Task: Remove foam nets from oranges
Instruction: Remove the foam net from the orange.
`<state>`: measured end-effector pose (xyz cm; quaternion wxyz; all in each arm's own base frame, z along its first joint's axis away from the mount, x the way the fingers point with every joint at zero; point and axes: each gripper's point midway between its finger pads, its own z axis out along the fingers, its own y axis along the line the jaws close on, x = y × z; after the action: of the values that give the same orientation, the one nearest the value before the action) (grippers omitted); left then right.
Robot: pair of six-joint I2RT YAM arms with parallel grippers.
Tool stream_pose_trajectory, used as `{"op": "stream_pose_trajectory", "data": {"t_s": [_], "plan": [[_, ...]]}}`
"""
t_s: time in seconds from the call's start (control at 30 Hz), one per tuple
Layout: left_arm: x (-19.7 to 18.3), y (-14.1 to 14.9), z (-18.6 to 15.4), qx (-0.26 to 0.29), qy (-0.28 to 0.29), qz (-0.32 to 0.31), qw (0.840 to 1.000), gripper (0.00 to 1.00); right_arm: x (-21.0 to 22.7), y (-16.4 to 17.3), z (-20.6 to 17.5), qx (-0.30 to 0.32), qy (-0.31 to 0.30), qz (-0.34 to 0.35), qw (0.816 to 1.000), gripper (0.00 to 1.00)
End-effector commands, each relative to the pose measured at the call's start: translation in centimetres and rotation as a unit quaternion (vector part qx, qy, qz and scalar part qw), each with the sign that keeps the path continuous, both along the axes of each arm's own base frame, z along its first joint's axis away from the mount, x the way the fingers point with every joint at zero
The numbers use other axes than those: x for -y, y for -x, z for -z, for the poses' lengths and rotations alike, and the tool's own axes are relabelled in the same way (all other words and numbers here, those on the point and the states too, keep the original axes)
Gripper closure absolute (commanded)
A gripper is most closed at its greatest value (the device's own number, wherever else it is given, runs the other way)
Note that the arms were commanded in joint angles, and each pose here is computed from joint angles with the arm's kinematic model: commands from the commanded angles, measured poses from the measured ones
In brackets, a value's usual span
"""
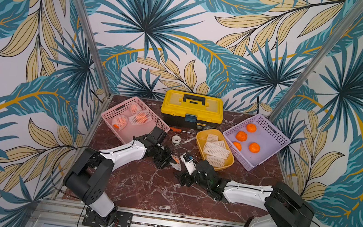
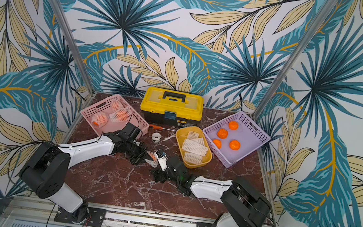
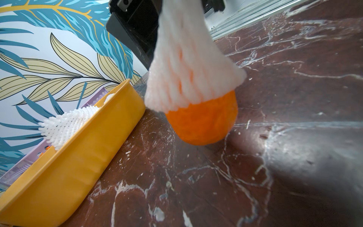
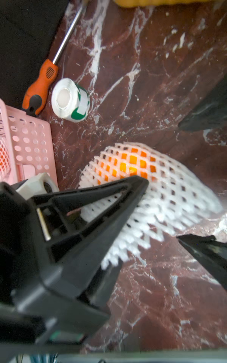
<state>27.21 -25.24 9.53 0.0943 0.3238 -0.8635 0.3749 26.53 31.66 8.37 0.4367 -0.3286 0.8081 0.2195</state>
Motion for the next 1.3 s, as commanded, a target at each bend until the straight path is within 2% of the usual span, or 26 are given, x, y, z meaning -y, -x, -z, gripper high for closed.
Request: {"op": "stream_pose_trajectory", "data": {"t_s": [0.0,0.3,0.53,0.7,0.93,1.03,1.1,1.27], "plan": [[0.2,0.0,-1.8,0.014,0.018,0.003,1.0,0.89,0.1,-2.2,-0.1,0.046,0.035,0.027,0.998,0.26],[0.6,1.2,-1.4,0.004,0.021,0.013,1.0,0.89,-0.8,-3.3,-1.1,0.076,0.006,0.036,0.996,0.46],[0.7,1.3,-1.1,0.0,0.021,0.015,1.0,0.88,-1.6,-2.8,-1.0,0.059,-0.005,0.019,0.998,0.6],[0.8,1.1,-1.1,0.003,0.023,0.015,1.0,0.82,-1.8,-2.1,-1.2,0.044,-0.017,0.005,0.999,0.72],[0.8,0.1,-1.7,0.017,0.031,0.014,0.999,0.58,-1.6,-1.1,-1.6,0.02,-0.032,0.0,0.999,0.83],[0.5,-0.5,-2.5,0.031,0.031,0.015,0.999,0.43,-1.2,-1.0,-1.9,0.016,-0.035,0.007,0.999,0.84],[0.2,-1.0,-3.0,0.042,0.028,0.019,0.999,0.28,-0.8,-1.1,-2.1,0.015,-0.037,0.018,0.999,0.85],[-0.9,-2.7,-5.6,0.092,0.027,0.029,0.995,0.05,0.4,-1.0,-2.9,0.009,-0.046,0.041,0.998,0.87]]}}
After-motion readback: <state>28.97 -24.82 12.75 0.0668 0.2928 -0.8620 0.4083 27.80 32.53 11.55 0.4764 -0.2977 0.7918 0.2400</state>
